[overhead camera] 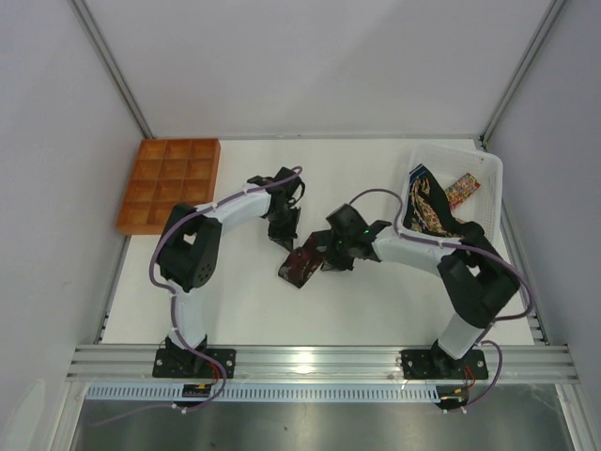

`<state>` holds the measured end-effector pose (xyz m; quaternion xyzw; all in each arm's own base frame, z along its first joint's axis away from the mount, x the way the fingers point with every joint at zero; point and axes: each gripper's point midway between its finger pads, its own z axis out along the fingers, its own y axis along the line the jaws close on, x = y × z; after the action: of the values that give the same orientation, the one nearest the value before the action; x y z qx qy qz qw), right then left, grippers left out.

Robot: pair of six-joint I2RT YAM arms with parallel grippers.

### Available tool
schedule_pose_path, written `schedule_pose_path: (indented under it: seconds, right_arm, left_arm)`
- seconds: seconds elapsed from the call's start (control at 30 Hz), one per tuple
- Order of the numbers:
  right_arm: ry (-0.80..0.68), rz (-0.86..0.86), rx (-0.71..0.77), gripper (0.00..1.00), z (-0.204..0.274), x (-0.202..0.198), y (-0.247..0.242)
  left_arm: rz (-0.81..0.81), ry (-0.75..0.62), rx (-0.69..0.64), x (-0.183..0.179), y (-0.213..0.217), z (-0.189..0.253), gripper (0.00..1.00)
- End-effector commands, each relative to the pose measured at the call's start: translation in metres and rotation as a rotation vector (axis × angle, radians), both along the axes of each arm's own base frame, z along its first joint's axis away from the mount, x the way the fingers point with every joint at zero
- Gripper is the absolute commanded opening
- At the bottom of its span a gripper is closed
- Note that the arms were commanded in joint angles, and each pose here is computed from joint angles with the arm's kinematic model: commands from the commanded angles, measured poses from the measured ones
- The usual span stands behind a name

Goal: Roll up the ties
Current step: Roll the tie

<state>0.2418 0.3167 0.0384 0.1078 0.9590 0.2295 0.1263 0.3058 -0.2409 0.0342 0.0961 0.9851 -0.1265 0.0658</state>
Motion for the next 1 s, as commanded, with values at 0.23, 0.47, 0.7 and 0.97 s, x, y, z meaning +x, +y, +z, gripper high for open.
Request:
schedule_pose_path:
  seconds: [0.23, 0.47, 0.7, 0.97]
  right_arm:
    - [-0.200, 0.067, 0.008, 0.00, 0.036, 0.065, -0.075]
    - [-0.117, 0.153, 0.117, 0.01, 0.027, 0.091, -0.054]
    - [-0.073, 0.103, 0.112, 0.00, 0.013, 0.088, -0.053]
    - [-0.055, 0.093, 0.119, 0.00, 0.013, 0.081, -0.056]
  left_arm:
    - [0.027, -0.105, -0.074, 0.054, 0.002, 0.043, 0.05]
    - [0.018, -0.017, -0.153, 0.058, -0.028, 0.011, 0.05]
    - [-0.047, 0.042, -0.185, 0.043, -0.058, -0.005, 0.05]
    - [-0.048, 0.014, -0.164, 0.034, -0.051, 0.002, 0.05]
